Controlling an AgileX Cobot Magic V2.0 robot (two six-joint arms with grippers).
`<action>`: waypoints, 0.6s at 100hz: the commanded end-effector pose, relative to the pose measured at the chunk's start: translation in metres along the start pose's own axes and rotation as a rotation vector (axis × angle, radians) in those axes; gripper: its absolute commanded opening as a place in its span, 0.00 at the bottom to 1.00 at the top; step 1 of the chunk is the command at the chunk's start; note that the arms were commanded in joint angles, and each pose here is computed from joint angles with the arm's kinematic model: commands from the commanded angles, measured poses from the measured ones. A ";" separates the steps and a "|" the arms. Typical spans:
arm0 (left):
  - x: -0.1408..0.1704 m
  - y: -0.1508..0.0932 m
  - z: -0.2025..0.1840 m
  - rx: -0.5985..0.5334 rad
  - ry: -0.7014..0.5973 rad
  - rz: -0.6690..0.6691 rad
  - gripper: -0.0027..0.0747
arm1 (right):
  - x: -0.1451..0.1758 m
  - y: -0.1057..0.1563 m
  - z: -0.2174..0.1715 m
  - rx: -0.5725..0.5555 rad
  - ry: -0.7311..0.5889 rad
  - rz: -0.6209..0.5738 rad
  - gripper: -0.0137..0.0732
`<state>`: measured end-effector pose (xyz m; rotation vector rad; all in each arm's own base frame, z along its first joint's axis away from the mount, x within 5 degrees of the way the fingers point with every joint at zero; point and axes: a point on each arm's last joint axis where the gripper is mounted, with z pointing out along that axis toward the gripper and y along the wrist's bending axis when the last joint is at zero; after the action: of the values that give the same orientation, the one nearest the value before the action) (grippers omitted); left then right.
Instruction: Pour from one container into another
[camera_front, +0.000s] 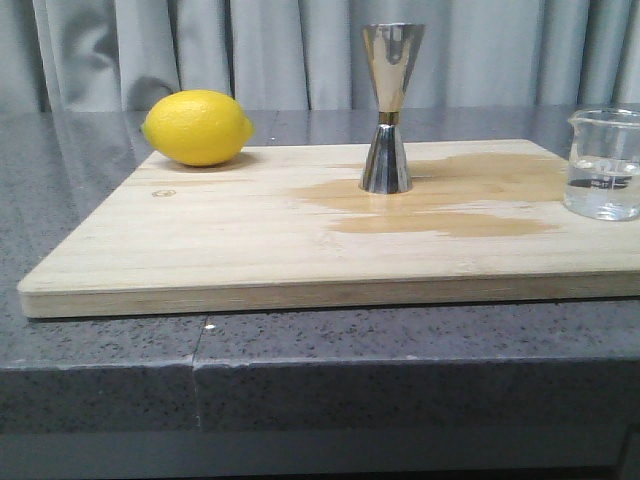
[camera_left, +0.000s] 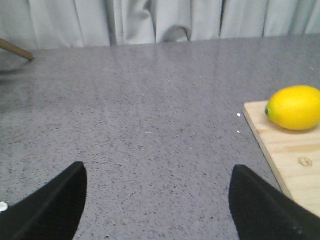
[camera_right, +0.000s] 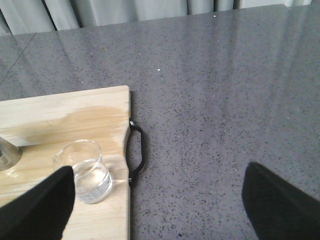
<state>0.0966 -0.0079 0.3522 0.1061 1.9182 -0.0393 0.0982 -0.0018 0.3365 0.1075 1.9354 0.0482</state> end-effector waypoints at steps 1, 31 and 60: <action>-0.024 -0.007 0.004 0.074 -0.011 0.016 0.74 | -0.020 0.001 0.001 0.003 -0.051 -0.024 0.86; -0.045 -0.059 0.048 0.464 0.206 0.077 0.74 | -0.019 0.001 0.011 0.005 0.011 -0.034 0.86; -0.043 -0.110 0.111 0.828 0.181 0.074 0.74 | -0.017 0.001 0.011 0.007 0.032 -0.034 0.86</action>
<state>0.1901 -0.1127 0.3393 0.7591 2.1192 -0.6695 0.1103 -0.0018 0.3339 0.0904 2.0462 0.0327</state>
